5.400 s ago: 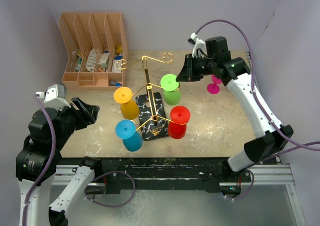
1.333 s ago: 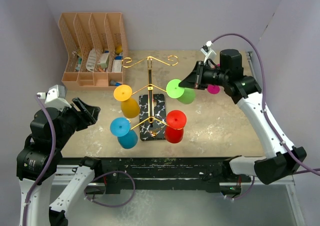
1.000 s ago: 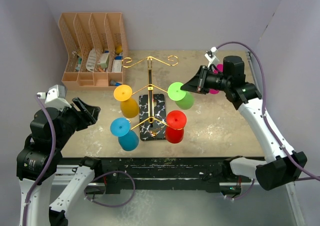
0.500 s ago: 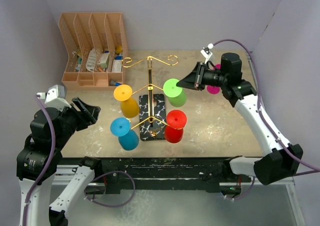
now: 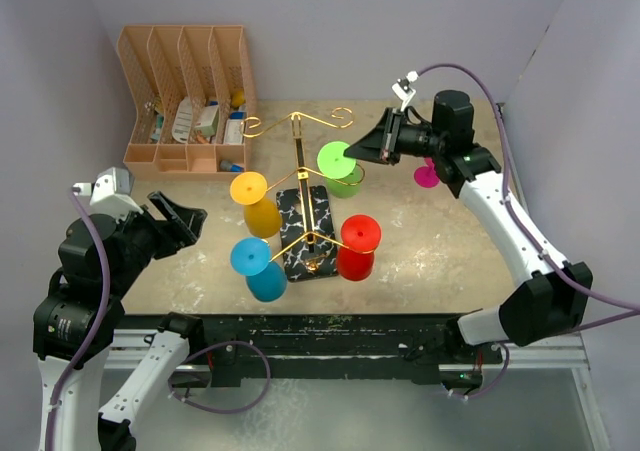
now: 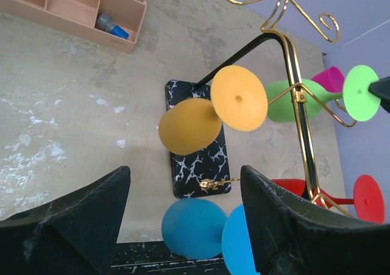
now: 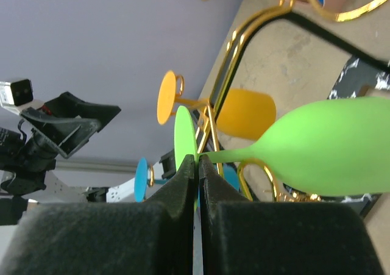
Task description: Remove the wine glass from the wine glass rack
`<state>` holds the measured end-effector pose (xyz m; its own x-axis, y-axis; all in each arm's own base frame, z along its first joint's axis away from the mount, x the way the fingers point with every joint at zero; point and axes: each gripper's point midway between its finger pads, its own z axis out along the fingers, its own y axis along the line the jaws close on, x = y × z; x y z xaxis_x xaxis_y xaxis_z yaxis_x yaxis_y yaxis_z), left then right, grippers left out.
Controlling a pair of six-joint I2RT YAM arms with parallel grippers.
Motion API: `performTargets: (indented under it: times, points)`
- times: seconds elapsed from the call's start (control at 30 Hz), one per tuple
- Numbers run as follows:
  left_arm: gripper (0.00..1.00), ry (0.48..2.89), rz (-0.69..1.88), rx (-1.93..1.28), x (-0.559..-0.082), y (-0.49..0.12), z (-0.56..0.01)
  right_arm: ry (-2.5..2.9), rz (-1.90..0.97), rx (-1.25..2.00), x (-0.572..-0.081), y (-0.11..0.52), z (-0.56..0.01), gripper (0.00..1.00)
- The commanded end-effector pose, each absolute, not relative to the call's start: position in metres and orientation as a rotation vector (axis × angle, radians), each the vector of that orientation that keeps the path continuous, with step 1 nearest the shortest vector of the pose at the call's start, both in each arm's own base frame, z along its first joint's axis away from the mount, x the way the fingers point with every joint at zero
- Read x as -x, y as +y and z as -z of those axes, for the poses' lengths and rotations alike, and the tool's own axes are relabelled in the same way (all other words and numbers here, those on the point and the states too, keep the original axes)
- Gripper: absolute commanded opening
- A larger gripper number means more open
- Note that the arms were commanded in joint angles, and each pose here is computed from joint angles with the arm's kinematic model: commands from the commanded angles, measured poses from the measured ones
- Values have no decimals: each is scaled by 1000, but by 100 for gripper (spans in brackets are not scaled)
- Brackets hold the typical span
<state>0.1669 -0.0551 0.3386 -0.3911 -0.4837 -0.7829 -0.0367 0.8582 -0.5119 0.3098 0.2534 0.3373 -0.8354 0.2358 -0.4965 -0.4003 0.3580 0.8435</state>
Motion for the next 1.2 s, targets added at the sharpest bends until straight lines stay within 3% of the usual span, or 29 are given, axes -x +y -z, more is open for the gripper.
performTargets:
  times: [0.0, 0.3, 0.57, 0.7, 0.9, 1.17]
  points:
    - [78, 1831, 601, 343, -176, -68, -368, 1863, -1442, 209, -337, 252, -387, 0]
    - [80, 1784, 717, 303, -181, -85, -390, 1823, -1148, 156, -385, 235, -396, 0]
    - [79, 1769, 855, 282, -192, -107, -410, 1773, -690, 137, -385, 176, -422, 0]
    - [79, 1779, 962, 259, -202, -124, -418, 1701, -503, 250, -363, 176, -443, 0]
    - [78, 1787, 1160, 249, -213, -151, -443, 1489, -329, 556, -300, 233, -468, 0]
    - [73, 1740, 1461, 353, -213, -173, -472, 1285, -107, 707, -247, 257, -478, 0]
